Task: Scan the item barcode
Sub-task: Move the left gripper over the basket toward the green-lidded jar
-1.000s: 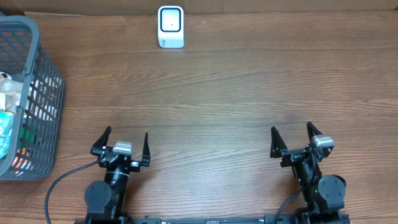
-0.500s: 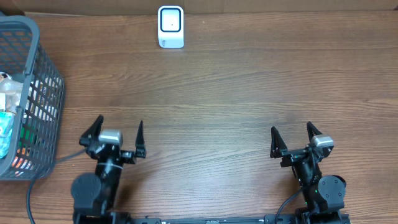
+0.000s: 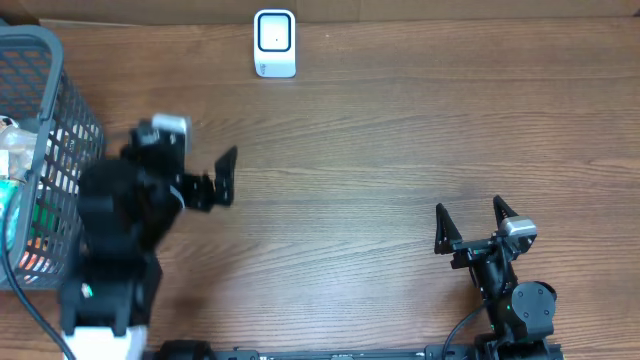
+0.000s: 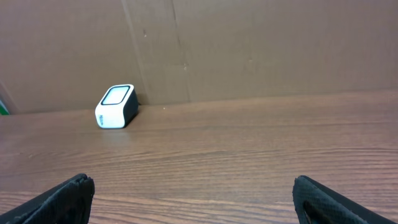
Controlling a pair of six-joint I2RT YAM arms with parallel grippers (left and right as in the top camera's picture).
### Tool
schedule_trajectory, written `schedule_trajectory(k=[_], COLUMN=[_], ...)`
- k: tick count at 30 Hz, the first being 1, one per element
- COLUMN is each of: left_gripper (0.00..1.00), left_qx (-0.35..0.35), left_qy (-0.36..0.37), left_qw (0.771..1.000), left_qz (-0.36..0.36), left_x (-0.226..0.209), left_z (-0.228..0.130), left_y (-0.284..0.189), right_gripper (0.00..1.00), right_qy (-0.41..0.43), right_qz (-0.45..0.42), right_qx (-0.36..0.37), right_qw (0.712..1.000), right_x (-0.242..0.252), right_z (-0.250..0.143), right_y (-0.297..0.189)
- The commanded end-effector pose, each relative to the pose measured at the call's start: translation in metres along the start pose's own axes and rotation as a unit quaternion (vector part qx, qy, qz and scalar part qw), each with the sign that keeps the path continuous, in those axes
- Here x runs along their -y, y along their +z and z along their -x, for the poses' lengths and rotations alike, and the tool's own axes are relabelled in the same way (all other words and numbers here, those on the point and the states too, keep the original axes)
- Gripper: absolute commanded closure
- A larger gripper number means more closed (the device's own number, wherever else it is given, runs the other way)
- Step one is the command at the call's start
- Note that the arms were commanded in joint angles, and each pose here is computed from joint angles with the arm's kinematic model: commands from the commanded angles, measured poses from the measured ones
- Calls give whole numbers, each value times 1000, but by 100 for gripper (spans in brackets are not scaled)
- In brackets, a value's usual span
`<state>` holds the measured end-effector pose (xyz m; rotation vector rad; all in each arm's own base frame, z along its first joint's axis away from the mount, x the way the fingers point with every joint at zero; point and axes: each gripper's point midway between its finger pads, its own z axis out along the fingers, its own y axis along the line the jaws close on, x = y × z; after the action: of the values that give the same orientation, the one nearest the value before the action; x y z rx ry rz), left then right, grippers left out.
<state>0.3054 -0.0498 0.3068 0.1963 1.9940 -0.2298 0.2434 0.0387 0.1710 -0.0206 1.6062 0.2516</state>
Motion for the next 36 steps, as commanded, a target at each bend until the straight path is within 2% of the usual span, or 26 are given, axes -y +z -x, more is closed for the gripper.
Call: schedule_trajectory(k=[1,6,11,15,17,20,26,31,36], left_gripper=[0,0,0,0,0,0,0,0,0], left_qx=[-51,-148,-225,-257,-258,-246,-172,-115,-100], left_qy=[-25,-57,-83,-109,-132,-169,-238,-330,-419], left_qw=[997,984,967,957,955,954,945,907,844], left_qz=[-49,-84,-90,-84,-63,11,145,237,319], left_x=[15,25,23,18,9,-24,-99,-160,-220], left_z=[37,43,18,4,8,26,71,79,50], left_y=[5,10,38,57,59,49,-6,-54,-94], right_gripper=[0,0,0,0,0,0,0,0,0], right_qy=[2,2,2,2,2,2,2,2,2], right_qz=[-5,-5,-5,-5,-5,-5,-5,-5,-5], right_qx=[5,5,5,5,5,5,5,5,5], right_qw=[1000,1000,1000,1000,1000,1000,1000,1000,1000], right_x=[2,2,2,2,2,2,2,2,2], right_z=[-1,-1,-1,-1,-1,-1,-1,-1,-1], right_y=[0,0,0,0,0,0,0,0,0])
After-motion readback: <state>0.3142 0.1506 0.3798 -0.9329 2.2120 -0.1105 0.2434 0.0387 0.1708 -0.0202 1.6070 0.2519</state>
